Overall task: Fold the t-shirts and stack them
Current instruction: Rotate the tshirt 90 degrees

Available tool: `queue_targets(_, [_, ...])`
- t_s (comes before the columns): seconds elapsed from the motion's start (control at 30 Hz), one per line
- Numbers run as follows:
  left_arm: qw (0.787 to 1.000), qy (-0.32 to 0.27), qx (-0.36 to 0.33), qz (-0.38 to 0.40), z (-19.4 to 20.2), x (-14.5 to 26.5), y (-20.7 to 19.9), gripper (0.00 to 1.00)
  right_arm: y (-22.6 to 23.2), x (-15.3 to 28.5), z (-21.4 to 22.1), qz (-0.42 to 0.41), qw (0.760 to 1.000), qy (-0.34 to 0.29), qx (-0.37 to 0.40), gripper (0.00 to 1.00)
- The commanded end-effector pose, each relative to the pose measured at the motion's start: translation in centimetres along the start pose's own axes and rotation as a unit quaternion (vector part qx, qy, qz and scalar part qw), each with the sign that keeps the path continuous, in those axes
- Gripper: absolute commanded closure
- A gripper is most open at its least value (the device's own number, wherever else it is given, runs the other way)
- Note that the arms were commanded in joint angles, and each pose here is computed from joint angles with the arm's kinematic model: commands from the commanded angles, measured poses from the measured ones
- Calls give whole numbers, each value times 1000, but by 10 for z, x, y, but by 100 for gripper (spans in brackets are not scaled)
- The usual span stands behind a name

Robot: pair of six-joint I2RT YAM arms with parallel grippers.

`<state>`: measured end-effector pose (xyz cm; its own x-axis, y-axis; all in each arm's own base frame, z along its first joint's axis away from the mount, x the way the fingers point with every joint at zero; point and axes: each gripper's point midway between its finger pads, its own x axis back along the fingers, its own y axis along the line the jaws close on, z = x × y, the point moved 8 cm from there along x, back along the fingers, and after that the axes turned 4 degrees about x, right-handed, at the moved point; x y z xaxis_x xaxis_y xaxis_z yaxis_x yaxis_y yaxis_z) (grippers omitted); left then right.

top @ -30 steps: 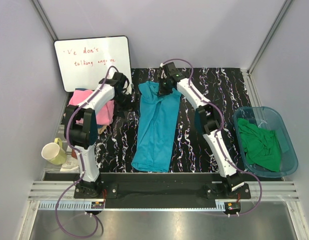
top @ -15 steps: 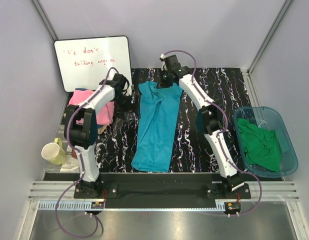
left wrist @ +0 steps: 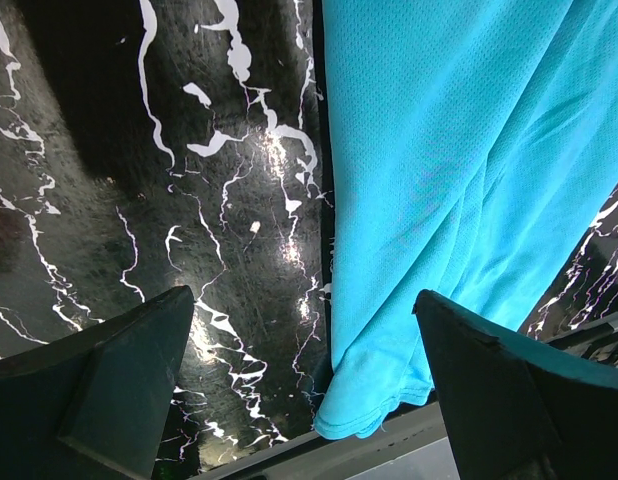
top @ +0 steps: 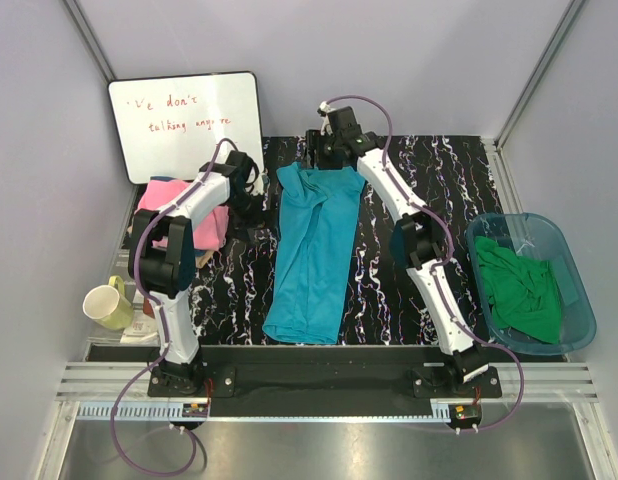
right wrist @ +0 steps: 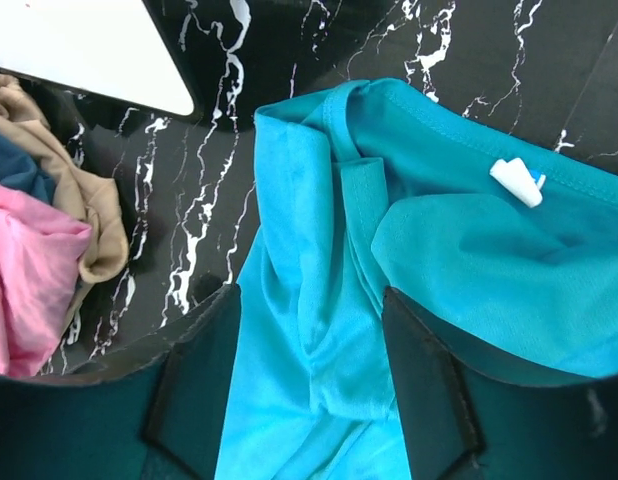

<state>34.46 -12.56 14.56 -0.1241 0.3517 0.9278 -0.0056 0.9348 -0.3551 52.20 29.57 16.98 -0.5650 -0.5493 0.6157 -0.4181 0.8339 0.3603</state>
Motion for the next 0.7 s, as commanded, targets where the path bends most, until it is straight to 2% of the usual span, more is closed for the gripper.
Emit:
queue_targets(0.0, [999, -26, -9, 23, -2, 17, -8, 1, 7, -12, 0, -21, 1000, -14, 2, 36])
queue_targets(0.17, [999, -25, -9, 21, 0, 17, -7, 1, 8, -23, 10, -34, 999, -2, -6, 42])
queue_targets(0.67, [1000, -20, -8, 19, 3, 17, -6, 1, 9, -42, 30, -49, 998, 22, -29, 46])
